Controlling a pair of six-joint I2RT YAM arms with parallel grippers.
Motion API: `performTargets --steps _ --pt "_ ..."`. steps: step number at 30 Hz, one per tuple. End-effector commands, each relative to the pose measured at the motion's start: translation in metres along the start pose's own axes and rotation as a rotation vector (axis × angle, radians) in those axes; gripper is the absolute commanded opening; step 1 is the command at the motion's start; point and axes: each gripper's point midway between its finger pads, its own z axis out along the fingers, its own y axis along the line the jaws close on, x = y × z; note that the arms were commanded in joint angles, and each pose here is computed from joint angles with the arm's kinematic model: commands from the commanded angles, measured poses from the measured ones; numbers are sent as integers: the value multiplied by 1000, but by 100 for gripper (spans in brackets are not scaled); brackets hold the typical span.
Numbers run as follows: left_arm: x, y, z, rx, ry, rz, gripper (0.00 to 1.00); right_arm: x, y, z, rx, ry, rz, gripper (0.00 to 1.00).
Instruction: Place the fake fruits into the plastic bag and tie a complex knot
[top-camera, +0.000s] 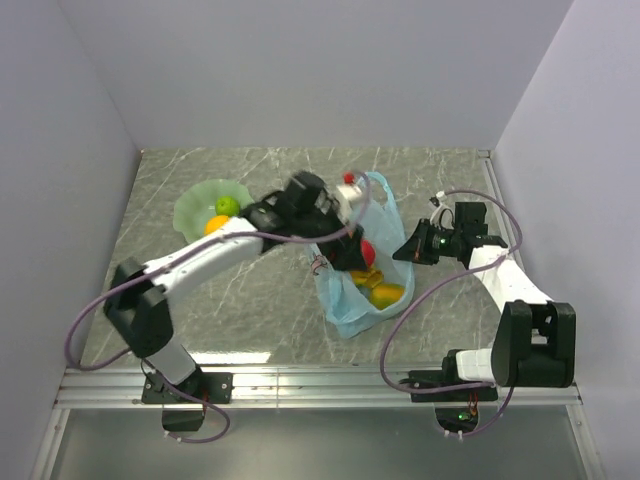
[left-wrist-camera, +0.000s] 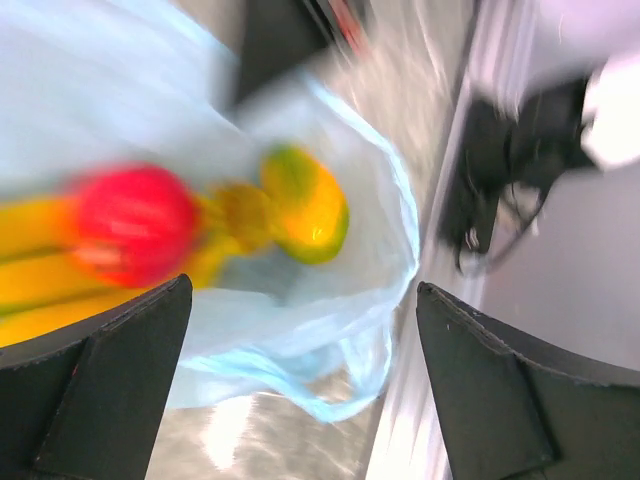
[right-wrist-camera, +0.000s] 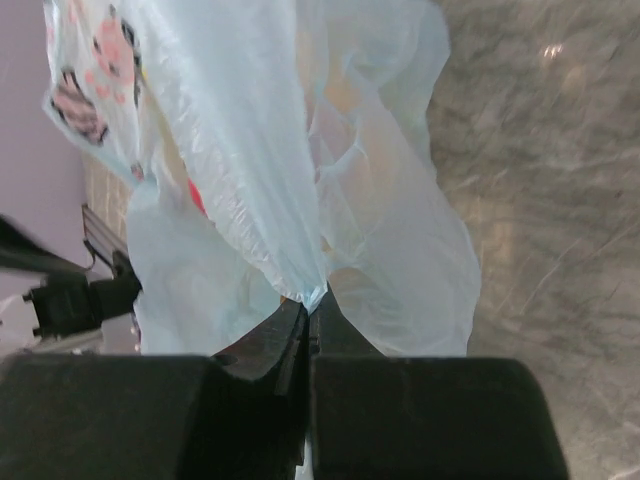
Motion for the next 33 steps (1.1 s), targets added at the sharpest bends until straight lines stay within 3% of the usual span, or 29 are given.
performTargets --steps 1,5,10,14,21,26,33 --pt "-76 11 -76 -64 -246 49 99 6 17 -8 -51 -2 -62 0" --pt "-78 80 -142 -310 -339 -58 99 11 25 -10 -68 -5 -86 0" --pt "-2 191 -228 -717 -293 -303 99 16 28 -14 -74 -4 -92 0" --pt "61 245 -262 -943 -157 -404 99 17 26 -13 -67 -5 -97 0" --pt "128 299 -262 -995 22 -597 99 11 26 -13 -62 -5 -100 0" --pt "102 324 -261 -968 -66 -548 99 12 25 -13 -59 -4 -102 0" --pt "94 366 -243 -926 -70 -557 99 10 23 -11 -54 -3 -101 0"
